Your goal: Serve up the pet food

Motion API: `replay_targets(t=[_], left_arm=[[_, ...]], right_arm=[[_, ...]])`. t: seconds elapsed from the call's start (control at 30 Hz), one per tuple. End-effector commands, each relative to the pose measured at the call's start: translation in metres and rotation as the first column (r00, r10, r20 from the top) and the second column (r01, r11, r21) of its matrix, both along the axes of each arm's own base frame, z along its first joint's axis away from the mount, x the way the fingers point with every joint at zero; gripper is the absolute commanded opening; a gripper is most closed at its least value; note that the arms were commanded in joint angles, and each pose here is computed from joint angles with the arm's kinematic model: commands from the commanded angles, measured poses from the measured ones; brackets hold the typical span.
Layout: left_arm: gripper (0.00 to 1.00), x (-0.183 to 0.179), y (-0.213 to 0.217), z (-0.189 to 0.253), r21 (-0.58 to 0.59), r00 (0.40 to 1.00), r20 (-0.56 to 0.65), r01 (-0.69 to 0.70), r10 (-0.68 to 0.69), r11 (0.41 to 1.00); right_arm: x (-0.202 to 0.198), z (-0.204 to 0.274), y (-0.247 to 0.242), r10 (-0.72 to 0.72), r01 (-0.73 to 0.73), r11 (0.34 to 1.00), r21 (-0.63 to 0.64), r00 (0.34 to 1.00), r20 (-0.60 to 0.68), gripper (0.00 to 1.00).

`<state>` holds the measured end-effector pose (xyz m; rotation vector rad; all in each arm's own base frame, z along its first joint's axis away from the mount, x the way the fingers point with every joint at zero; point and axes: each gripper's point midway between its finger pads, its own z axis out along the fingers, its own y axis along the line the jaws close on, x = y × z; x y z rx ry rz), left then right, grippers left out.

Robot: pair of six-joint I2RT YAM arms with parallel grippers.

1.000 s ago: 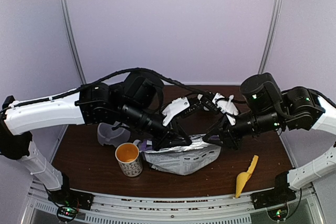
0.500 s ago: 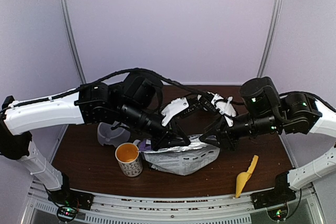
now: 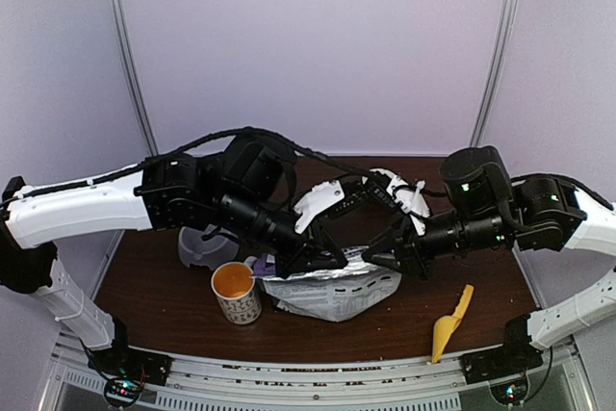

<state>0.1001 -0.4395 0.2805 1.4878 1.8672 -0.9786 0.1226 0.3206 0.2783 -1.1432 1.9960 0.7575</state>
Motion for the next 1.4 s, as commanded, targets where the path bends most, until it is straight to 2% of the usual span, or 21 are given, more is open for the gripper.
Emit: replay_targets(t=[0.0,0.07,0.2,0.23,0.3,0.4,0.5,0.67,0.8,0.9,1.07,1.13,1.27,1.37], left_arm=[[0.03,0.01,-0.009,0.053,-0.192,0.997,0.043,-0.048,0.058,0.98],[0.1,0.014,-0.007,0.055,-0.199,0.995,0.046,-0.078,0.089,0.977],[0.5,0.028,0.009,0.066,-0.238,0.977,0.06,-0.185,0.205,0.953],[0.57,0.032,0.016,0.069,-0.252,0.968,0.061,-0.223,0.245,0.942],[0.65,0.039,0.032,0.072,-0.274,0.946,0.051,-0.296,0.321,0.915],[0.7,0.044,0.061,0.075,-0.311,0.908,0.001,-0.398,0.419,0.863],[0.71,0.044,0.087,0.063,-0.314,0.868,-0.088,-0.49,0.489,0.813],[0.71,0.032,0.114,0.033,-0.307,0.816,-0.234,-0.578,0.529,0.756],[0.71,0.026,0.125,0.005,-0.266,0.798,-0.255,-0.6,0.545,0.754],[0.78,0.024,0.133,-0.007,-0.239,0.799,-0.229,-0.6,0.556,0.763],[0.84,0.017,0.13,-0.013,-0.234,0.843,-0.177,-0.538,0.508,0.81],[0.79,0.017,0.128,-0.016,-0.228,0.851,-0.158,-0.525,0.501,0.82],[0.41,0.021,0.123,-0.015,-0.22,0.855,-0.119,-0.518,0.505,0.826],[0.17,0.025,0.118,-0.013,-0.217,0.853,-0.093,-0.52,0.513,0.826]], right_arm=[[-0.012,-0.046,-0.007,0.06,-0.066,0.988,-0.14,0.997,-0.05,0.04],[-0.01,-0.045,-0.008,0.044,-0.05,0.991,-0.127,0.998,-0.043,0.0],[-0.002,-0.03,-0.012,-0.022,0.021,0.998,-0.051,1.0,-0.014,0.0],[-0.001,-0.026,-0.013,-0.039,0.038,0.999,-0.029,0.999,-0.011,0.0],[0.003,-0.018,-0.015,-0.075,0.075,0.997,0.014,0.997,-0.007,0.0],[0.011,-0.012,-0.022,-0.147,0.148,0.988,0.039,0.989,-0.006,0.0],[0.016,-0.005,-0.025,-0.203,0.205,0.976,0.069,0.979,-0.03,0.0],[0.02,0.006,-0.021,-0.258,0.269,0.955,0.124,0.961,-0.098,0.0],[0.019,0.008,-0.017,-0.256,0.271,0.953,0.135,0.96,-0.117,0.0],[0.018,0.009,-0.016,-0.249,0.265,0.954,0.141,0.961,-0.119,0.0],[0.018,0.009,-0.014,-0.247,0.263,0.955,0.138,0.961,-0.121,0.0],[0.018,0.009,-0.013,-0.244,0.26,0.956,0.136,0.962,-0.123,0.0],[0.016,0.01,-0.01,-0.229,0.246,0.96,0.135,0.965,-0.127,0.0],[0.011,0.01,-0.007,-0.199,0.218,0.967,0.129,0.969,-0.146,0.0]])
